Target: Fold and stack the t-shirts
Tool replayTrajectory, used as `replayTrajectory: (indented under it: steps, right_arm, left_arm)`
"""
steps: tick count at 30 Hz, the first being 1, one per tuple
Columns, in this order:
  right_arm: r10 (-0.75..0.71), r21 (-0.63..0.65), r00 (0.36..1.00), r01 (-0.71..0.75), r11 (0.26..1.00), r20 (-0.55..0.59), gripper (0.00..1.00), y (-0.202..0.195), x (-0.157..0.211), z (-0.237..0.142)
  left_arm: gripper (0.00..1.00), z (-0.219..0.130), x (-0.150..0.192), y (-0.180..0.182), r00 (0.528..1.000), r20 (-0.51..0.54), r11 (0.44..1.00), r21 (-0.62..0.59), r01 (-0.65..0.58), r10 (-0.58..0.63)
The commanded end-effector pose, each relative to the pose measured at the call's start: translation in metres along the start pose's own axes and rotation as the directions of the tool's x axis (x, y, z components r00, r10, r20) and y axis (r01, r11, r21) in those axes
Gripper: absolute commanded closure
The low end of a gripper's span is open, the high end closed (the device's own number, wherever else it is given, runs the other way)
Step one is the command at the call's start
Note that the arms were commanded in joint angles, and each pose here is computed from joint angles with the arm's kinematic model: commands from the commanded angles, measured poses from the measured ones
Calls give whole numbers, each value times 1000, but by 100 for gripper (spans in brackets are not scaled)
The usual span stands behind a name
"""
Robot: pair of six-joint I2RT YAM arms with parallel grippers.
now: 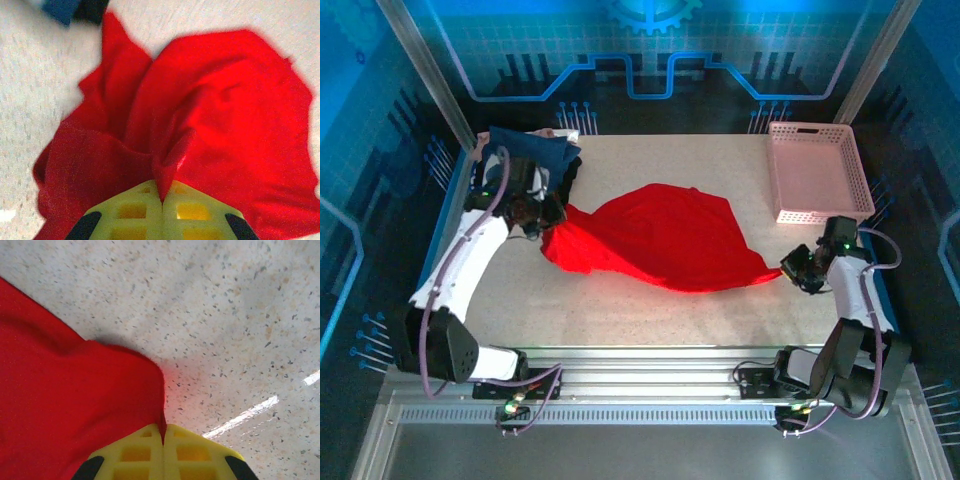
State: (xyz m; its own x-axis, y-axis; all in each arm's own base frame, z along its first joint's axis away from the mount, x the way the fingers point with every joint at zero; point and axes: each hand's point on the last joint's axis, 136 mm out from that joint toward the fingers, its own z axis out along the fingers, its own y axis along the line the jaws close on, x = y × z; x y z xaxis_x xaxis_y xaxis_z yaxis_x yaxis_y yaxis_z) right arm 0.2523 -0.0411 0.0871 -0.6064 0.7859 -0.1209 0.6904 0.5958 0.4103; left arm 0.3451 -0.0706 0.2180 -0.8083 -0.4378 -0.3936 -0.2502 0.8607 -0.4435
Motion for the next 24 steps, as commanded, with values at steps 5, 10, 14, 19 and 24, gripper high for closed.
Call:
replayTrajectory:
  steps: [5, 10, 14, 19, 24]
  right_arm:
    - [-63, -23, 996, 64, 998, 59, 98, 19, -14, -43]
    - [-93, -43, 988, 99, 994, 121, 98, 27, -18, -76]
    - [-115, -67, 987, 123, 990, 117, 98, 37, -17, -91]
    - [-119, -86, 986, 129, 988, 117, 98, 43, -18, -96]
    - [-121, -66, 985, 130, 989, 125, 98, 45, -38, -83]
  left_arm:
    - [100, -45, -18, -17, 996, 64, 998, 30, -63, 61]
    - [100, -80, -32, -31, 982, 166, 992, 64, -106, 94]
    - [100, -99, -39, -41, 969, 218, 986, 87, -141, 120]
    - [100, -89, -42, -42, 970, 210, 985, 94, -146, 123]
    - [100, -35, -66, -41, 972, 185, 985, 63, -162, 148]
